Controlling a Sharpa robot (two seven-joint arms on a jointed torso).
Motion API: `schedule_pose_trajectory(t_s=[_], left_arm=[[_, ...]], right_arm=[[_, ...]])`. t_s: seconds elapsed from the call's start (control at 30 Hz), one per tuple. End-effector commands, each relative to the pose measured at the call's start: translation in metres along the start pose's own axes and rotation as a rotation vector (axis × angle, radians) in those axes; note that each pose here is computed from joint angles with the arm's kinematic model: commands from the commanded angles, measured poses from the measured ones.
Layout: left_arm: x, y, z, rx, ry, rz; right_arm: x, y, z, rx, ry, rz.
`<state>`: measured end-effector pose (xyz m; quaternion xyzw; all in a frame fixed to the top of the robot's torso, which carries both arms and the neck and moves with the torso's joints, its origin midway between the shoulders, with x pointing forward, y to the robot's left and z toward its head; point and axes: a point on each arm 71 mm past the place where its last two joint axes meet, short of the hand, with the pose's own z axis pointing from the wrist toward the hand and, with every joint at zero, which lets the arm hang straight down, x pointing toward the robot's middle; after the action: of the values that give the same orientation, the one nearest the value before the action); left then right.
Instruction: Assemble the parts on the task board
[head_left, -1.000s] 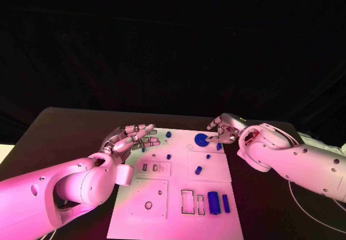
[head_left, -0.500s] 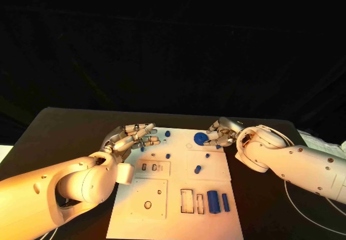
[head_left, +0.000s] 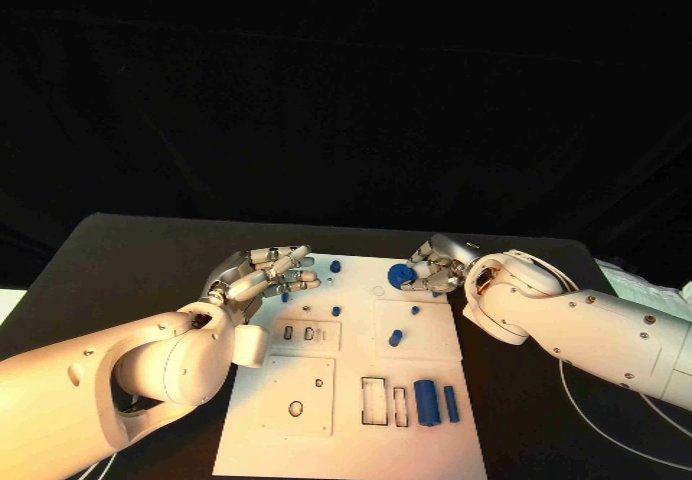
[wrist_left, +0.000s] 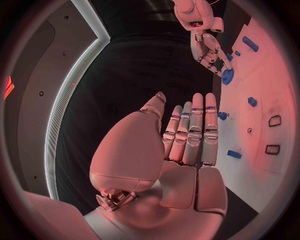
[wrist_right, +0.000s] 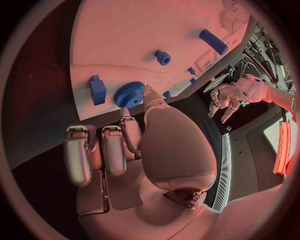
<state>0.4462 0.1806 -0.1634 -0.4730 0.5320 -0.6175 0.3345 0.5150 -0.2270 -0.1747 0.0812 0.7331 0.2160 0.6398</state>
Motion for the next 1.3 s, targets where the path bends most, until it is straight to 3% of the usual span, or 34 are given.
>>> schedule_pose_trajectory(t_s=[0.03,0.93,1.3], left_arm=[[0.0030,-0.0009,0.0004,0.008,0.025,-0.011],[0.0050,-0.0005,0.0001,0.001,0.035,-0.015],[0.0050,-0.0004,0.0000,-0.002,0.035,-0.016]], right_arm=[[0.000,0.001,0.001,0.006,-0.019,-0.020],[0.009,0.005,0.007,0.002,-0.012,-0.078],[0.013,0.012,0.006,-0.018,-0.052,-0.156]])
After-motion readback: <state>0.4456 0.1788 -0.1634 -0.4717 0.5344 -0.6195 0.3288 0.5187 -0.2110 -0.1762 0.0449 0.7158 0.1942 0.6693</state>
